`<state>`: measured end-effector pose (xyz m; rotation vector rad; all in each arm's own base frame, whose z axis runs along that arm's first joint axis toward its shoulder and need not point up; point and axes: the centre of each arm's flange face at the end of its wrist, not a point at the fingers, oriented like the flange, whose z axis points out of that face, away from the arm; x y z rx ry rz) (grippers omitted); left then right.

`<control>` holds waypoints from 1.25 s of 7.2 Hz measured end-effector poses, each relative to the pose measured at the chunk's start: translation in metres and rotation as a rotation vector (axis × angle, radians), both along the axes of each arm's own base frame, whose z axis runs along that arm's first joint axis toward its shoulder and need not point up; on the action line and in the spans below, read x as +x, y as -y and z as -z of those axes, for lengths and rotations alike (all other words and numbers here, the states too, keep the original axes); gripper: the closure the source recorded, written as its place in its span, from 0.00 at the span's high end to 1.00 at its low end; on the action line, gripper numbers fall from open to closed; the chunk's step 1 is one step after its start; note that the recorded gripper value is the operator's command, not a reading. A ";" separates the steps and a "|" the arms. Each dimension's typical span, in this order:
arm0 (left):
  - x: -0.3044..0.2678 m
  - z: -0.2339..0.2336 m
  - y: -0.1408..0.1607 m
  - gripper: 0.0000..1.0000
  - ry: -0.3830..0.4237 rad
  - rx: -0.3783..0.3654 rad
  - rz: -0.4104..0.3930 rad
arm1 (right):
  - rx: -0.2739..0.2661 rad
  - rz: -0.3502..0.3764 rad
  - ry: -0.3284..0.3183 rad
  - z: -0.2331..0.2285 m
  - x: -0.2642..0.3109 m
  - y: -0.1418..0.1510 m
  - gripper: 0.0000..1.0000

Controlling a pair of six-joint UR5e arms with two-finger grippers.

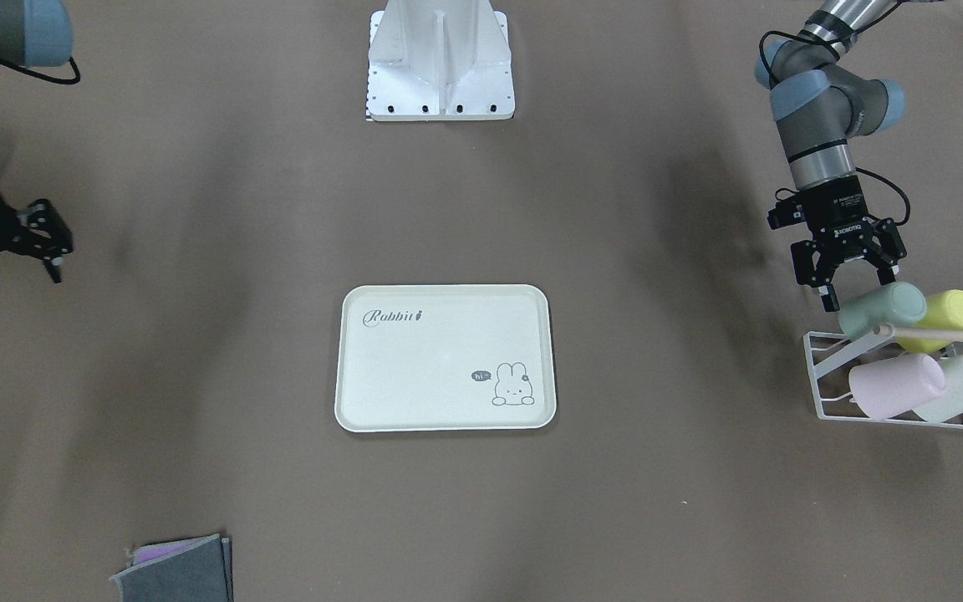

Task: Pick up and place green cup on tray

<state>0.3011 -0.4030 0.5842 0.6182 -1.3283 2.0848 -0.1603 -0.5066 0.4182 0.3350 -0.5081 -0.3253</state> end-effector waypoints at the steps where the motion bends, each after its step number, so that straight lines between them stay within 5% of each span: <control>1: -0.003 -0.009 -0.001 0.98 -0.012 0.014 0.008 | -0.036 0.043 -0.054 -0.029 0.047 0.007 1.00; 3: -0.007 -0.020 -0.002 0.98 -0.021 0.031 0.020 | -0.253 0.001 0.043 -0.102 0.129 0.017 1.00; 5: -0.008 -0.021 0.000 0.98 -0.010 0.035 0.019 | -0.382 -0.065 0.140 -0.155 0.171 0.016 1.00; 9: -0.006 -0.020 0.004 0.98 0.010 0.038 0.017 | -0.338 -0.084 0.231 -0.221 0.179 0.004 1.00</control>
